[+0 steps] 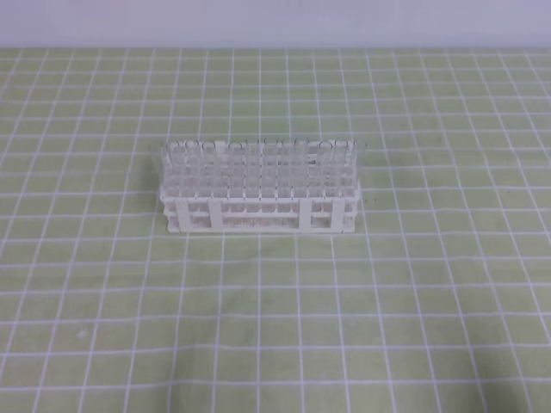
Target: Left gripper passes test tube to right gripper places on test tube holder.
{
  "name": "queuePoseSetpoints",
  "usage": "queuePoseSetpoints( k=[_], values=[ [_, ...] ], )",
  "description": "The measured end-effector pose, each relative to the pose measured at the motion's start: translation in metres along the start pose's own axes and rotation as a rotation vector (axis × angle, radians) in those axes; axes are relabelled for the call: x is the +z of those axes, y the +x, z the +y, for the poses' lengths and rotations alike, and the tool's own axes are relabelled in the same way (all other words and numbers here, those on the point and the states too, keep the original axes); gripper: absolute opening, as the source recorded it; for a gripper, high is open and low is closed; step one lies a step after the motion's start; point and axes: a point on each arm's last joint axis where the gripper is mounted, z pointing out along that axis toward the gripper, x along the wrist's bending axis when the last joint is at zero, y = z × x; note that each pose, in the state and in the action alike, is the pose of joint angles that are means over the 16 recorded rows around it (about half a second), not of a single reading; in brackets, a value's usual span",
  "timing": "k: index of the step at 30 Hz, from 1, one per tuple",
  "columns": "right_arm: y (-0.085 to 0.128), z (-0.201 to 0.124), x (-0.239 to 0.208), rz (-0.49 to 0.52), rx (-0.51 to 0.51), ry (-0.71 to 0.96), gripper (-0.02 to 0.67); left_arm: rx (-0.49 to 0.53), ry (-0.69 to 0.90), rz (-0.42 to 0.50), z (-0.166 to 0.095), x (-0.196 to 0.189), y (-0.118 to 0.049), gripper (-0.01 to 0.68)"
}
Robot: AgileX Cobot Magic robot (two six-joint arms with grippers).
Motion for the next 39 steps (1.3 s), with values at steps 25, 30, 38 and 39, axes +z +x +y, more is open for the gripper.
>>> queuePoseSetpoints(
  k=[25,30,38,39],
  values=[
    [0.0000,0.0000,0.0001,0.000,0.000,0.001,-0.018,0.009,0.082,0.020,-0.0060,-0.0008,0.0009,-0.003],
    [0.0000,-0.0001,0.0001,0.000,0.000,0.002,-0.018,0.008,0.082,0.020,-0.0060,-0.0008,0.0009,-0.003],
    [0.0000,-0.0001,0.0002,0.000,0.000,0.002,-0.018,0.007,0.075,0.020,-0.0061,-0.0011,0.0010,-0.003],
    [0.0000,-0.0001,0.0002,0.000,0.000,0.002,-0.018,0.007,0.075,0.020,-0.0061,-0.0011,0.0010,-0.003]
  ],
)
